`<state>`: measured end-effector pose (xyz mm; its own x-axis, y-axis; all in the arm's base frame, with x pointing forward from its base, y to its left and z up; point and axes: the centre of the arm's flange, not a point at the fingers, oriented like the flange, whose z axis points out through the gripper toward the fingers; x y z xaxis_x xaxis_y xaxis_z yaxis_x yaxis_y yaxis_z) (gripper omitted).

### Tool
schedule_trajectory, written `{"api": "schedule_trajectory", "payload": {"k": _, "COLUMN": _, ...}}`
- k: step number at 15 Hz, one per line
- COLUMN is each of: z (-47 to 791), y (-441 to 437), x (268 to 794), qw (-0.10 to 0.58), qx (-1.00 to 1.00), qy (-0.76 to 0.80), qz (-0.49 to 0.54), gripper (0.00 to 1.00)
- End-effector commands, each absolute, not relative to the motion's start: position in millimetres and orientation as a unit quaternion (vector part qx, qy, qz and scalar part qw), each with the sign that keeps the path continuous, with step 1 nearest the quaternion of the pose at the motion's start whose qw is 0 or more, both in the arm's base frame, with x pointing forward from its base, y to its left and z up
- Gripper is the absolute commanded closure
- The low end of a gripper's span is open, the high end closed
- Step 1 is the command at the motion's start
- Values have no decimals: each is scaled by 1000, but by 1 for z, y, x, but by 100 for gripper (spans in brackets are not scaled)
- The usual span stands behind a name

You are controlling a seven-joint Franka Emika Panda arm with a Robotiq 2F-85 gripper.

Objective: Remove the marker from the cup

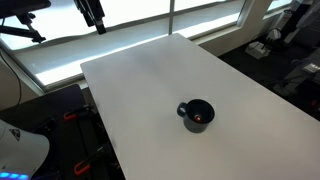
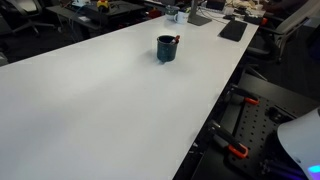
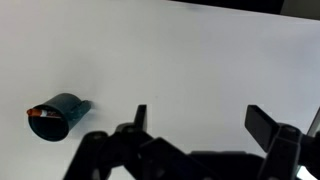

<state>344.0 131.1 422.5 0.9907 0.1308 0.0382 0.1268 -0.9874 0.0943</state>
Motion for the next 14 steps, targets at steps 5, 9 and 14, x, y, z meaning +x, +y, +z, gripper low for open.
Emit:
{"api": "schedule_trajectory", "payload": {"k": 5, "z": 420, "y": 126, "x": 350, "qw": 38, "qx": 997, "qy": 60, "qz": 20, "gripper": 0}}
{"api": "schedule_trajectory", "payload": {"k": 9, "z": 406, "y": 91, "x": 380, "qw": 0, "qx": 997, "qy": 73, "qz": 12, "gripper": 0}}
{"api": "schedule_trajectory", "payload": {"k": 14, "z": 385, "y": 17, "x": 430, "qw": -34, "qx": 997, "qy": 72, "qz": 18, "gripper": 0}}
